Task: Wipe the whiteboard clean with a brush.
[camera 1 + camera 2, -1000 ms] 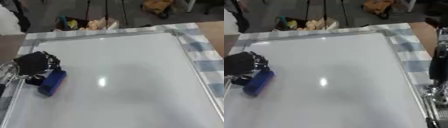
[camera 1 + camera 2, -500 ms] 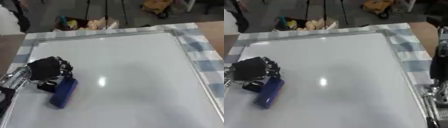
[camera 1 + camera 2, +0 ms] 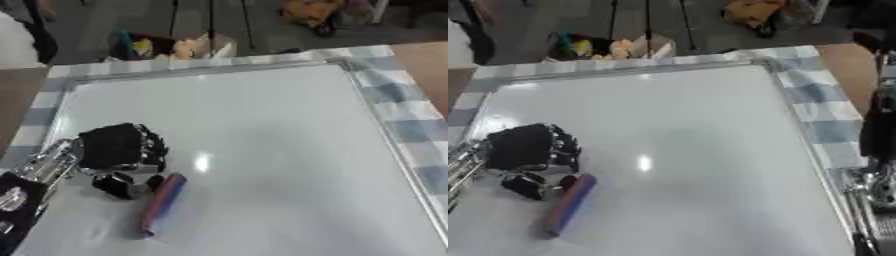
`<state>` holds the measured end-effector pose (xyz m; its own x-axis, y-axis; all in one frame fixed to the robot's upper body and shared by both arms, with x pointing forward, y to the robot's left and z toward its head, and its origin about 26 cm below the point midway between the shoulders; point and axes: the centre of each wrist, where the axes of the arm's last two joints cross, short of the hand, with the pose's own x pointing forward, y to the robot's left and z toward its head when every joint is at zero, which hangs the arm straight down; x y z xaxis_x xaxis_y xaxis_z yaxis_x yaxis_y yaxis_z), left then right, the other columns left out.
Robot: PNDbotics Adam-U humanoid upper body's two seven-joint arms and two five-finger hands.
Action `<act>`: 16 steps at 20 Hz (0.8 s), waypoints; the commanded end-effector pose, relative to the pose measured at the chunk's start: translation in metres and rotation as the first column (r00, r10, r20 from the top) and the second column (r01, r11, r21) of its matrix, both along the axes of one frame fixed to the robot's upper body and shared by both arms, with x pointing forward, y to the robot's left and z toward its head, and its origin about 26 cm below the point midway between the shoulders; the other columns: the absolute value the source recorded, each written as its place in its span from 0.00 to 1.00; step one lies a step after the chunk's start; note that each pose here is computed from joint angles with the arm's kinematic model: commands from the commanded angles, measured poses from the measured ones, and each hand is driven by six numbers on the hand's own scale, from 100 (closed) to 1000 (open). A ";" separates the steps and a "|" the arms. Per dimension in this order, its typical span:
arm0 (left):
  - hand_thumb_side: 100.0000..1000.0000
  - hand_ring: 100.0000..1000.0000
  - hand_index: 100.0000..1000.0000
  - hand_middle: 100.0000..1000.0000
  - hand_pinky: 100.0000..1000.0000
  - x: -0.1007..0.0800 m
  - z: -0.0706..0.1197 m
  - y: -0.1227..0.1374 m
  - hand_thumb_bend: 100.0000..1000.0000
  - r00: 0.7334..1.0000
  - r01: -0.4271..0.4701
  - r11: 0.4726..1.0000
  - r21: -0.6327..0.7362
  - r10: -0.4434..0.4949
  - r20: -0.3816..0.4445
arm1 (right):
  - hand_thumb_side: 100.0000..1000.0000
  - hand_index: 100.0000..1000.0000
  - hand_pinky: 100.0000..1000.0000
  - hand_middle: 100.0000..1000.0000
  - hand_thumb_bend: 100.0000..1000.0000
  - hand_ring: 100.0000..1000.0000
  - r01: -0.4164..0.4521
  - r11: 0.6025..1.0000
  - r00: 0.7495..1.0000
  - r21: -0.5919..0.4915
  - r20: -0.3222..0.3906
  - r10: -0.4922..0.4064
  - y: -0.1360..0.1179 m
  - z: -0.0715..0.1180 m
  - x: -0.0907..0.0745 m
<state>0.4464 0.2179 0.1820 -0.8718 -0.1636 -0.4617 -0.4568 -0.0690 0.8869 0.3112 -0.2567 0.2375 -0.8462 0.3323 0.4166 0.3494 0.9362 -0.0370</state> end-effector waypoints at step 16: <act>0.72 0.49 0.66 0.47 0.22 -0.018 0.027 -0.030 0.00 0.990 0.124 0.989 -0.081 -0.129 -0.059 | 0.83 0.76 0.75 0.59 0.00 0.84 -0.008 1.000 0.999 0.008 0.035 0.007 -0.001 0.008 -0.002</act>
<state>0.4284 0.1769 0.1930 -0.9266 -0.0652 -0.3704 -0.3739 0.0527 0.9260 0.3114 -0.2556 0.2372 -0.8496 0.3206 0.4188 0.3424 0.9392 -0.0245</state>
